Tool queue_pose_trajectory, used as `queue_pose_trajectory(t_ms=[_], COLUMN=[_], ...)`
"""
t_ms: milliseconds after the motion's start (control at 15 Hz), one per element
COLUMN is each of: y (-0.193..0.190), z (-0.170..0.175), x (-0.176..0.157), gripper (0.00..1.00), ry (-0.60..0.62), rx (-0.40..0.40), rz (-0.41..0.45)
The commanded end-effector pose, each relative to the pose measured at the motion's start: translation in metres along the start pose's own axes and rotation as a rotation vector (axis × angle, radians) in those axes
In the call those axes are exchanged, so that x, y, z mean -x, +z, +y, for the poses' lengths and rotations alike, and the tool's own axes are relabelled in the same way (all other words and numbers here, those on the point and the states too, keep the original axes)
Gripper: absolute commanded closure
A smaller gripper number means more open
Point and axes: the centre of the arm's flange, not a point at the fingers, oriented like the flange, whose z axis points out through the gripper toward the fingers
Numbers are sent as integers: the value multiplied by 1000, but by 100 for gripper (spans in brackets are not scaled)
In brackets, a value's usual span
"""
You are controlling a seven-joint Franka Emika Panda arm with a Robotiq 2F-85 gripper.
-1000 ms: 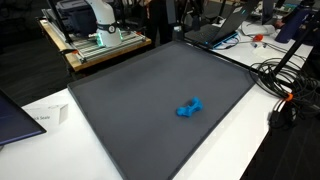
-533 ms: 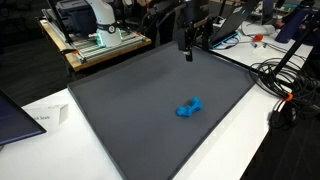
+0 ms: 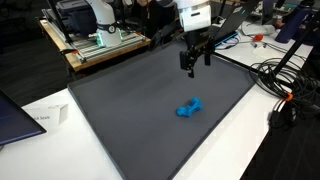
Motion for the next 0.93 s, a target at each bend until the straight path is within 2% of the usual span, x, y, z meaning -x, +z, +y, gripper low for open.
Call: queue_pose_trajectory(t_ms=[0, 400, 867], y=[20, 48, 59], z=[14, 42, 80], x=[1, 20, 44], gripper=[0, 0, 0], ry=[14, -22, -135], rx=[-32, -40, -122], rz=[32, 50, 60])
